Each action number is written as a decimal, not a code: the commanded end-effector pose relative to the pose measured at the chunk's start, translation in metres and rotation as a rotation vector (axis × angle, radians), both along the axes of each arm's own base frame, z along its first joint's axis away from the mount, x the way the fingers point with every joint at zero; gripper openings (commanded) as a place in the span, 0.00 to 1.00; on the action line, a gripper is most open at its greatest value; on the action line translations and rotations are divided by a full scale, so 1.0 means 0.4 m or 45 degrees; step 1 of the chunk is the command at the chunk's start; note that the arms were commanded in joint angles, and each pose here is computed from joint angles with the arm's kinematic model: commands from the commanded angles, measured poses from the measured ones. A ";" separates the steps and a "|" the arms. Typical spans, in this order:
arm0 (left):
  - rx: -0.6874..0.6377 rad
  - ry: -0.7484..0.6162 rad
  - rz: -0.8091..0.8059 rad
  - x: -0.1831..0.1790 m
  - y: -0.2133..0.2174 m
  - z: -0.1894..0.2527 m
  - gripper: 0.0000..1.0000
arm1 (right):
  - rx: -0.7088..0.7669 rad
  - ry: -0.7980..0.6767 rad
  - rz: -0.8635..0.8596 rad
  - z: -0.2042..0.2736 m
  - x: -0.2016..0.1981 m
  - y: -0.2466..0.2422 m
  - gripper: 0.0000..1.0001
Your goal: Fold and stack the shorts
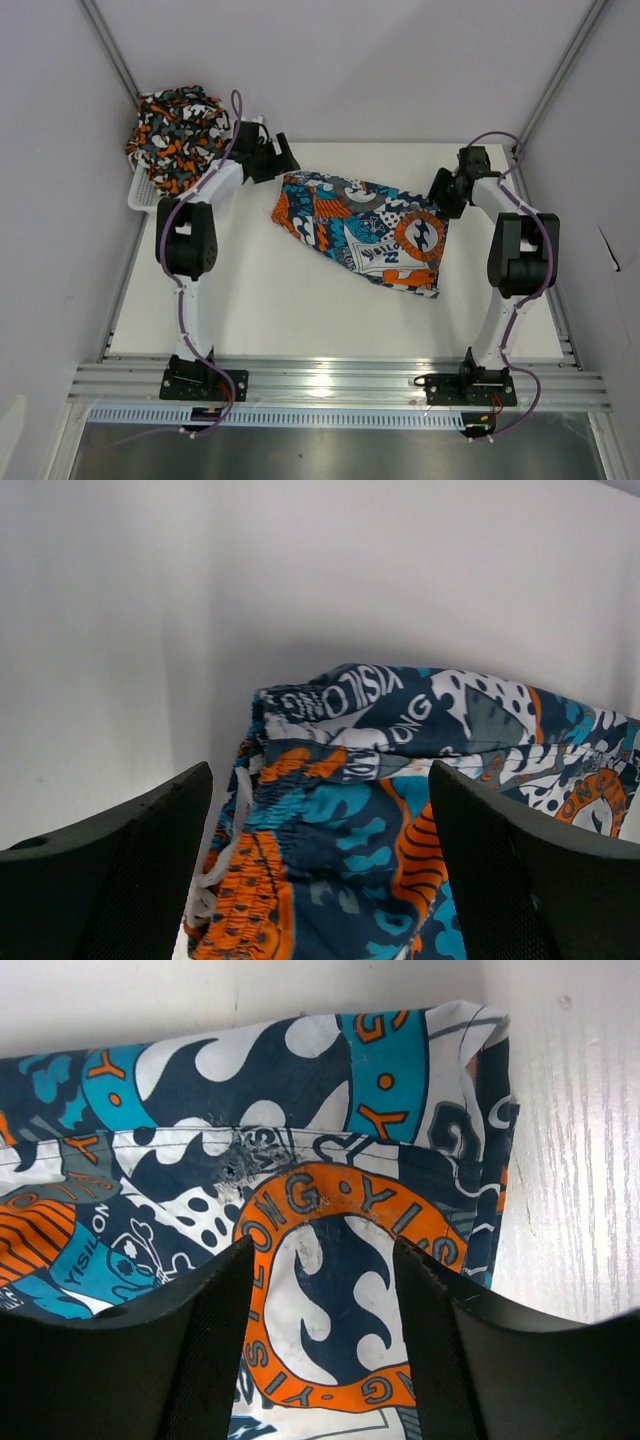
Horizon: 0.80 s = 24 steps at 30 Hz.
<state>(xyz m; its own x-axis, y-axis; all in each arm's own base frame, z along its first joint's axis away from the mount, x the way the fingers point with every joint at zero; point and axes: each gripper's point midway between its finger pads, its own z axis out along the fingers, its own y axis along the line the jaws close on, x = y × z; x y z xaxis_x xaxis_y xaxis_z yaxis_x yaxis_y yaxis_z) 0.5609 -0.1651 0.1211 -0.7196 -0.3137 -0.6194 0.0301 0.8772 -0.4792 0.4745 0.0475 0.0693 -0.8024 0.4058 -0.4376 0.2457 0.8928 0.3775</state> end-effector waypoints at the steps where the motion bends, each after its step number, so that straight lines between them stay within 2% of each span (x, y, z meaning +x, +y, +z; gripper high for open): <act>1: -0.093 -0.077 -0.037 0.045 0.006 0.031 0.90 | -0.011 -0.137 -0.043 0.067 0.068 -0.021 0.59; 7: -0.127 -0.077 -0.046 0.051 0.034 -0.017 0.89 | -0.058 -0.119 -0.067 0.026 0.078 -0.062 0.56; 15: -0.156 -0.164 -0.051 0.053 0.057 -0.010 0.85 | -0.038 -0.116 -0.087 -0.017 0.091 -0.104 0.49; 24: -0.170 -0.201 -0.057 0.050 0.054 -0.035 0.85 | -0.037 -0.104 -0.114 -0.052 0.077 -0.128 0.51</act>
